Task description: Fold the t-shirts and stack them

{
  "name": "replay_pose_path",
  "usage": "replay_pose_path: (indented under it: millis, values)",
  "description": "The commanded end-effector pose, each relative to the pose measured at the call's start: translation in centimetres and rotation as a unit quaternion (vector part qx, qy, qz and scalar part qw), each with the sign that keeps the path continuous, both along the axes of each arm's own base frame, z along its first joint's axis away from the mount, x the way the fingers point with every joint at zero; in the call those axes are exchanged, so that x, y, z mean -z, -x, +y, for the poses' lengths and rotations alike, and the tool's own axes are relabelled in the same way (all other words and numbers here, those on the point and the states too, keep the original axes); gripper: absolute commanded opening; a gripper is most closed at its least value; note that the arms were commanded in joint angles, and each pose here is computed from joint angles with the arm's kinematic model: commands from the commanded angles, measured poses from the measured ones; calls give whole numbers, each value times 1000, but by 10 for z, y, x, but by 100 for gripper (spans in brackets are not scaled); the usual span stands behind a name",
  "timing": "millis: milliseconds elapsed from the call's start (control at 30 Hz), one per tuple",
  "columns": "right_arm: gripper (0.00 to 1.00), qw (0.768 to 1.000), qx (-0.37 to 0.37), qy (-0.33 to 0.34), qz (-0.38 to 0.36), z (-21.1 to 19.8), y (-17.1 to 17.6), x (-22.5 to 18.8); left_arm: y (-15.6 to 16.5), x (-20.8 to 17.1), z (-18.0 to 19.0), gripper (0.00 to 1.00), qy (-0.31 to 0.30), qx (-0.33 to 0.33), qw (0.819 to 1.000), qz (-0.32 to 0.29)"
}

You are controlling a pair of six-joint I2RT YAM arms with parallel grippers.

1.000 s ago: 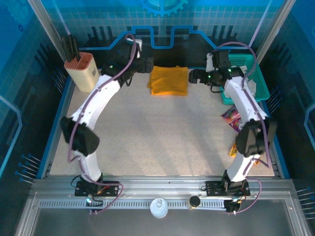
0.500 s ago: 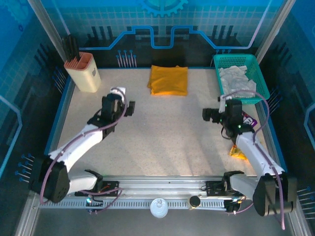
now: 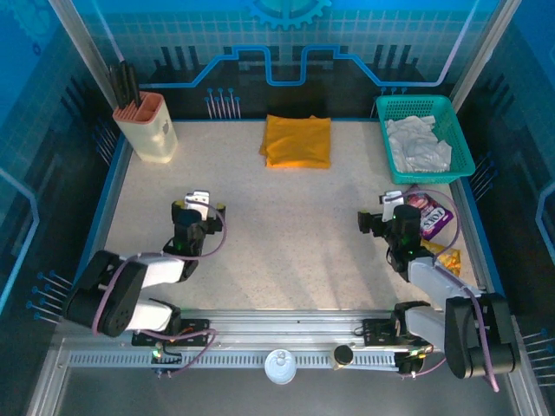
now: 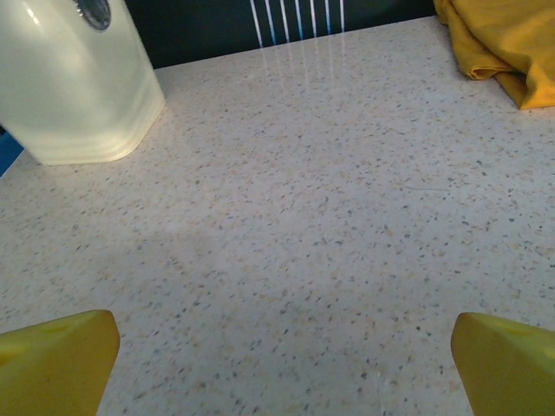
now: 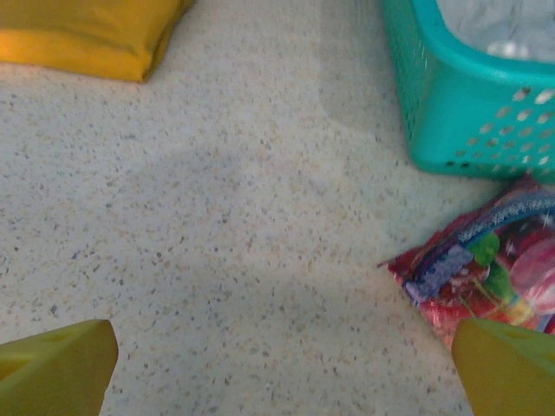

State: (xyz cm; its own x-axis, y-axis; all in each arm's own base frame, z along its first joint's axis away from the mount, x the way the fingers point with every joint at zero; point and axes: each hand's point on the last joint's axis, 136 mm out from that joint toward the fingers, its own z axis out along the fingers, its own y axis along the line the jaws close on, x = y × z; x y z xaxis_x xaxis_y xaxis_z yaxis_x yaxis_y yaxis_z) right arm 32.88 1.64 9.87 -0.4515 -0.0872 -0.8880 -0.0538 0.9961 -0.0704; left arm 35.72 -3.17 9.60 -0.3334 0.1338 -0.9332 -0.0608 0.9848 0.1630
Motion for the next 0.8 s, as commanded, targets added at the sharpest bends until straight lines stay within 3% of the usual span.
replay_pose_path:
  millis: [0,67,167,267,367,467,767]
  values:
    - [100,991,-20,9,-129,2,-7,-37,-16,-26,4,99,16,6,997,-81]
    - [100,983,-39,7,-177,9,-3,-43,-14,-27,21,99,29,-34,994,-104]
    - [100,976,-61,-6,-209,16,-5,-44,-14,-15,30,99,76,-16,992,-101]
    - [100,977,-105,-11,-187,33,-22,-21,-19,-5,31,99,93,-13,994,-61]
    - [100,989,-80,-13,-125,26,-48,-10,-40,4,32,99,110,-4,994,-3]
    - [100,996,-63,-24,-60,19,-68,2,-39,2,34,99,129,6,992,-6]
    - [100,996,-50,-17,-66,17,-71,1,-40,2,34,99,128,7,992,-6]
